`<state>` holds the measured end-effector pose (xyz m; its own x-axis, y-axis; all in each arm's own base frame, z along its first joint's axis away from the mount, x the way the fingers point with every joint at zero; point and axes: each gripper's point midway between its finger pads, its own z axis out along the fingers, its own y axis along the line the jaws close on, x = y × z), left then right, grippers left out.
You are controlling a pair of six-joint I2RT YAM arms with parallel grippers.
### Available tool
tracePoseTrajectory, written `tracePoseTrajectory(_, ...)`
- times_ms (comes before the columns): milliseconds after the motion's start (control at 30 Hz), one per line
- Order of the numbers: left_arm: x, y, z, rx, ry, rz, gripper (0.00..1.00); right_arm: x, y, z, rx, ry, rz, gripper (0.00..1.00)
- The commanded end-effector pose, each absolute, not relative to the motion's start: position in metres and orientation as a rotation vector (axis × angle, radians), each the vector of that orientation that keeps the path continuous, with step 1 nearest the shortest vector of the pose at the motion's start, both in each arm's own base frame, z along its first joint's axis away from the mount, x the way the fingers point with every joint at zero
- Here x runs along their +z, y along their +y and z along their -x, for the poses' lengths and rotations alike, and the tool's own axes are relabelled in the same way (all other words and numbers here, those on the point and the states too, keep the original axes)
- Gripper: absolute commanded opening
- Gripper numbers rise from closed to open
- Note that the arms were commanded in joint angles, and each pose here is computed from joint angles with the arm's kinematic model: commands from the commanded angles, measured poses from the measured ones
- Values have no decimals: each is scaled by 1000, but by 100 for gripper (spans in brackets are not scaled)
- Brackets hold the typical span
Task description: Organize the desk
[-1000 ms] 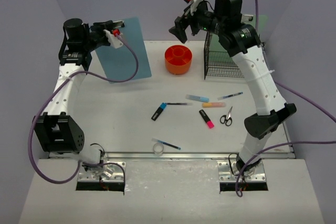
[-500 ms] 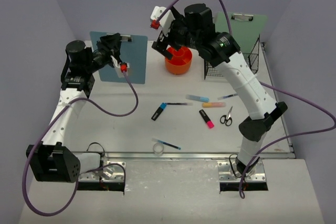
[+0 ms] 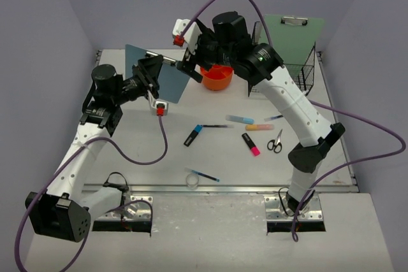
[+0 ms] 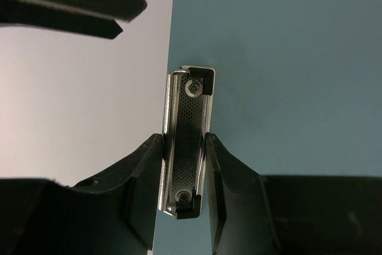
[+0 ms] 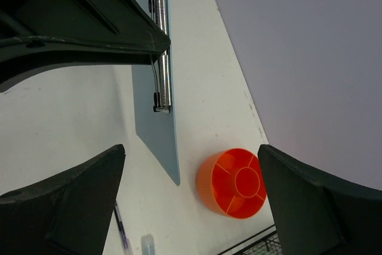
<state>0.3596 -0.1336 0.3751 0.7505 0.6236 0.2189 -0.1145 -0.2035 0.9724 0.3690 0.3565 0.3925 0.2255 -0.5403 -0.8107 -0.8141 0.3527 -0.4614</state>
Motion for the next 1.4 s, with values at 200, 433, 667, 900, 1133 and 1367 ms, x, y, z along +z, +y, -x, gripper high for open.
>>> tracePoseTrajectory(200,381,-153,-339,781,219,-1692,0,372,385,-356,451,1479,1343,84)
tracePoseTrajectory(433,375,-162,-339,790,188,-1711,0,358,398,-362,499,1516,1329,82)
tracePoseTrajectory(667,372,-169,-338,796,157,-1713,0,347,405,-368,507,1533,1332,70)
tracePoseTrajectory(900,364,-173,-334,814,111,-1739,0,347,406,-367,511,1517,1345,33)
tracePoseTrajectory(1133,360,-166,-334,879,108,-1765,44,365,392,-361,458,1487,1346,0)
tracePoseTrajectory(1367,391,-146,-314,907,245,-1650,100,397,368,-348,397,1441,1321,0)
